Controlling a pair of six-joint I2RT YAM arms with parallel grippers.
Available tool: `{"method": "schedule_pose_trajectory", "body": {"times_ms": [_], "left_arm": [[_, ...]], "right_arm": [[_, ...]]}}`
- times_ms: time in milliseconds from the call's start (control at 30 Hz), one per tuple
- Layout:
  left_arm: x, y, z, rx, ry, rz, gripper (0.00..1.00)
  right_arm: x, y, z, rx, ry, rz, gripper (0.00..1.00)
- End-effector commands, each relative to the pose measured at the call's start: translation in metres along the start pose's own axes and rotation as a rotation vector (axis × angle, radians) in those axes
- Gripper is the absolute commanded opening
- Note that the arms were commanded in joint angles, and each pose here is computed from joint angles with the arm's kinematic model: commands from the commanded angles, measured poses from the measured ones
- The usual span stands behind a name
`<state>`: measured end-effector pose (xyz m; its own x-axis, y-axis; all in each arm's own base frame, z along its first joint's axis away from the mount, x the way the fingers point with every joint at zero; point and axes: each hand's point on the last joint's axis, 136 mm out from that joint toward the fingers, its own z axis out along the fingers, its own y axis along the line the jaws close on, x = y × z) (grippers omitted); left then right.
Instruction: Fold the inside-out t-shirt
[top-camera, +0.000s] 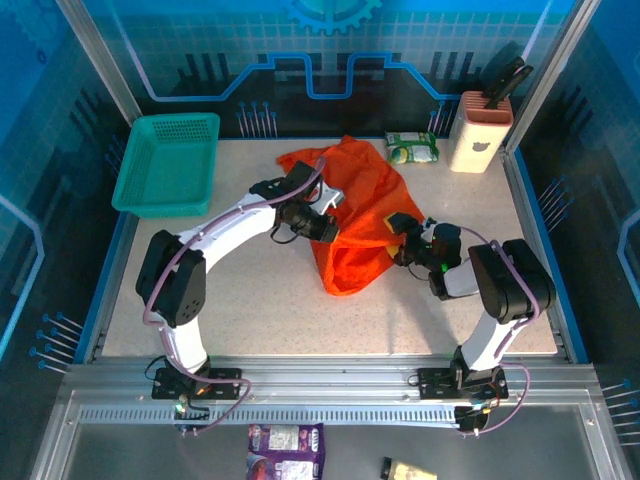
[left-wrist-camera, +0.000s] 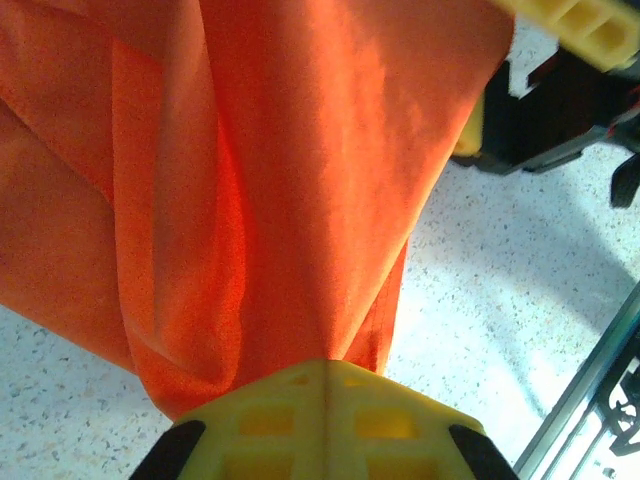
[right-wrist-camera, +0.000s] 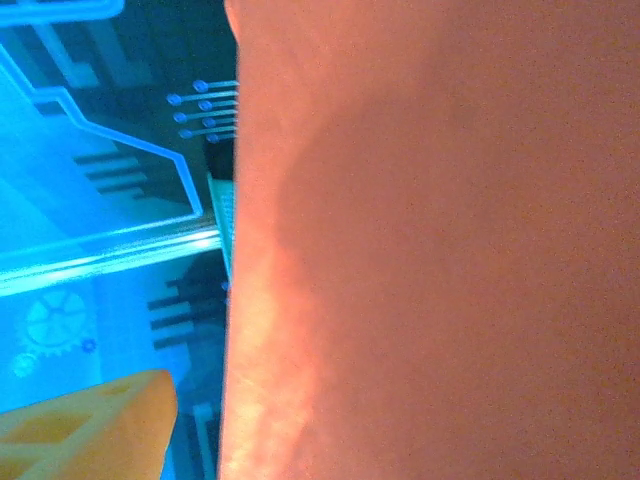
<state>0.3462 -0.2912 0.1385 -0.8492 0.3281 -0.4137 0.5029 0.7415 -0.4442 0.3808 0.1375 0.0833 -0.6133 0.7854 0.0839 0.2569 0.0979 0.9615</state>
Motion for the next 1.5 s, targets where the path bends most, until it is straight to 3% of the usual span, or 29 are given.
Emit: {"method": "schedule_pose_trajectory", "body": {"times_ms": [0,200,733,833,967,1167,1267,1333,1367,1467], "left_arm": [[-0.001,-0.004,-0.012,0.021,-0.023,-0.018,0.00],[0.002,-0.001,-0.010,0.012,-0.020,-0.028,0.00],[0.001,-0.001,-0.002,0.031,-0.018,-0.050,0.06],[-0.003,-0.008,-0.004,0.029,-0.035,-0.023,0.18],[-0.014,-0.024,-0.007,-0.045,-0.094,0.068,0.50],[-0.030,-0.068,0.012,-0.183,-0.164,0.250,0.61],[-0.041,-0.074,0.022,-0.279,-0.209,0.253,0.69],[-0.047,-0.074,0.028,-0.319,-0.225,0.239,0.89],[-0.049,-0.074,0.032,-0.336,-0.227,0.235,0.93],[-0.053,-0.076,0.044,-0.352,-0.224,0.239,0.93]], "right_arm": [[-0.007,0.016,-0.012,-0.074,-0.014,-0.017,0.78],[-0.015,0.025,-0.028,-0.096,-0.045,-0.031,0.69],[-0.011,0.059,-0.047,-0.039,-0.041,-0.157,0.14],[-0.010,0.060,-0.048,-0.021,-0.034,-0.157,0.00],[-0.007,0.065,-0.047,-0.018,-0.018,-0.146,0.00],[0.003,0.074,-0.045,0.009,-0.014,-0.142,0.00],[0.008,0.082,-0.047,0.009,-0.018,-0.146,0.00],[0.011,0.089,-0.048,0.003,-0.022,-0.151,0.00],[0.012,0.092,-0.049,0.000,-0.025,-0.155,0.00],[0.017,0.100,-0.050,-0.005,-0.026,-0.164,0.00]]}}
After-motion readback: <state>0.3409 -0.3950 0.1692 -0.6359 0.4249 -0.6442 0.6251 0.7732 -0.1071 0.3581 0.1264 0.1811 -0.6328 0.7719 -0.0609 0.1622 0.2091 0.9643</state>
